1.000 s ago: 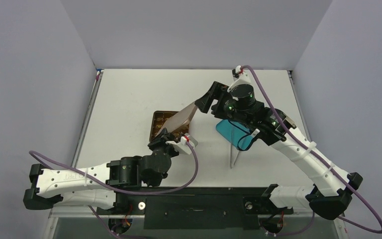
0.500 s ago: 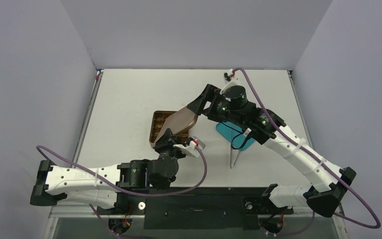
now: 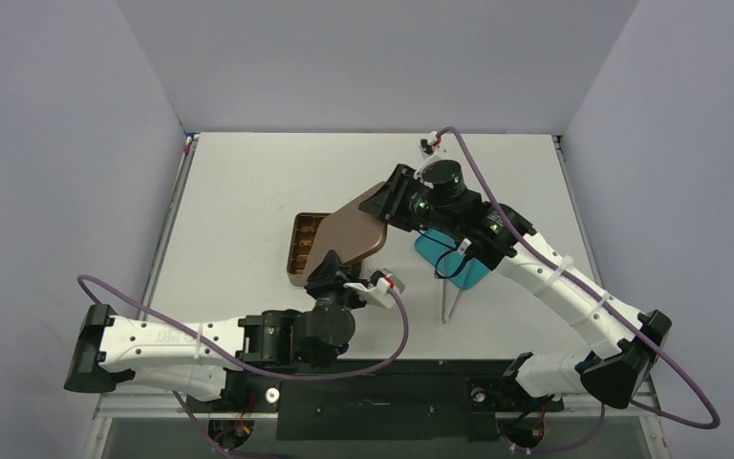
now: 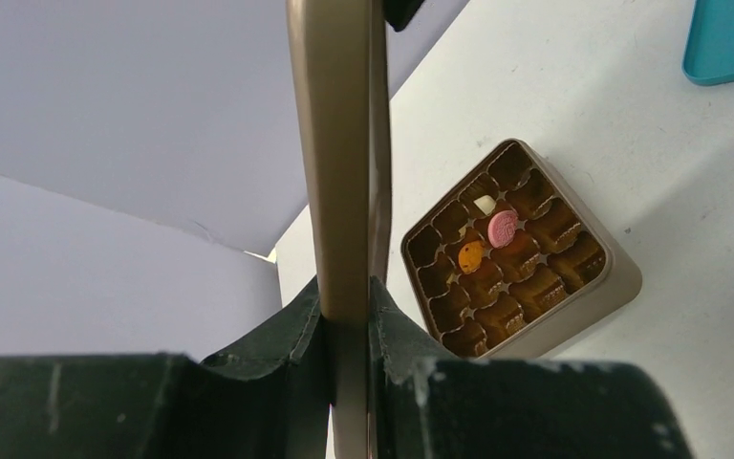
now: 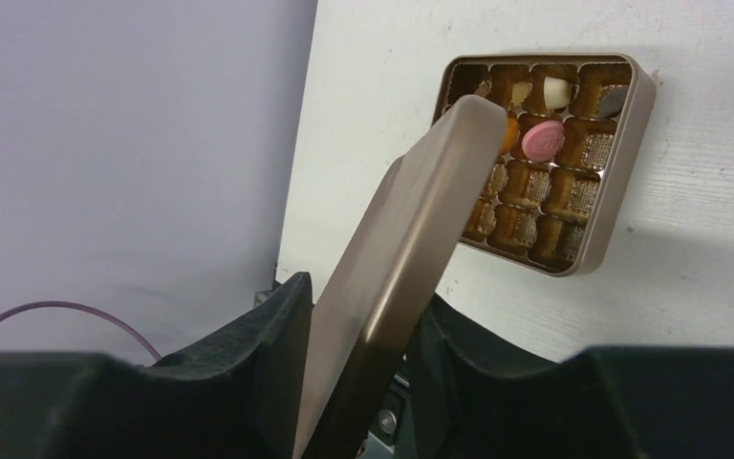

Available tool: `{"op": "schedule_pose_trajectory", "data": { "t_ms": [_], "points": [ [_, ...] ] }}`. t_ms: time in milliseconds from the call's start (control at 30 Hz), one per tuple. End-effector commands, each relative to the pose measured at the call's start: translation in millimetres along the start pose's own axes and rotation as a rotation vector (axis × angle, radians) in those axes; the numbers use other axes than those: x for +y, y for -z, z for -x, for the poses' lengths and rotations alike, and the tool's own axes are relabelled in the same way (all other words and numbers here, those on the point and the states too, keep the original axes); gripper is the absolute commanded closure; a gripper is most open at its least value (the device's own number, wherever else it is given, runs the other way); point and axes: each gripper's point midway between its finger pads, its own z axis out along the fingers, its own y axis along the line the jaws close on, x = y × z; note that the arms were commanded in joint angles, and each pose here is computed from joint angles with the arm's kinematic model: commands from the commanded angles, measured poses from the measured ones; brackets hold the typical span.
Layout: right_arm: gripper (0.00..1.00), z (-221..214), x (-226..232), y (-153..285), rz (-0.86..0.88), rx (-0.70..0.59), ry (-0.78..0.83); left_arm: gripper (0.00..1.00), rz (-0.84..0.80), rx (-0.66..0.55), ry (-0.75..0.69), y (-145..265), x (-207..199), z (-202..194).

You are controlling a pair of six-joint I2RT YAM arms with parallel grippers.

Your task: Pack the cookies

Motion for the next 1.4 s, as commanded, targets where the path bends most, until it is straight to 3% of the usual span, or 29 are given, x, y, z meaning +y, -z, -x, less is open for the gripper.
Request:
{"op": "schedule_pose_trajectory", "data": {
  "t_ms": [0, 267, 300, 500, 667, 933, 1100, 1367],
  "points": [
    [0.73, 11, 17, 5, 0.07, -0.023, 0.0, 1.0, 0.027, -0.01, 0.074, 1, 4, 9],
    [0.99, 12, 21, 7, 0.104, -0.023, -0.014, 0.64, -0.026, -0.006, 0.105, 1, -9, 5],
    [1.0, 12, 23, 7, 0.111, -0.022, -0.014, 0.54, -0.041, -0.008, 0.114, 2, -10, 4],
    [1.0, 14, 21, 9, 0.115, -0.036, -0.007, 0.21, -0.122, -0.033, 0.202, 6, -17, 4],
    [1.0, 15, 11, 10, 0.097, -0.058, 0.002, 0.05, -0.234, -0.061, 0.281, 13, -24, 7],
    [1.0, 26, -7, 6, 0.131, -0.122, -0.029, 0.03, -0.424, 0.02, 0.509, 0, -27, -5],
    [1.0, 24, -16, -1, 0.172, -0.148, -0.045, 0.03, -0.445, 0.046, 0.632, -7, -11, -8],
    [1.0, 34, -34, -15, 0.208, -0.228, -0.081, 0.03, -0.346, 0.301, 0.812, -52, 15, -69]
  ]
}}
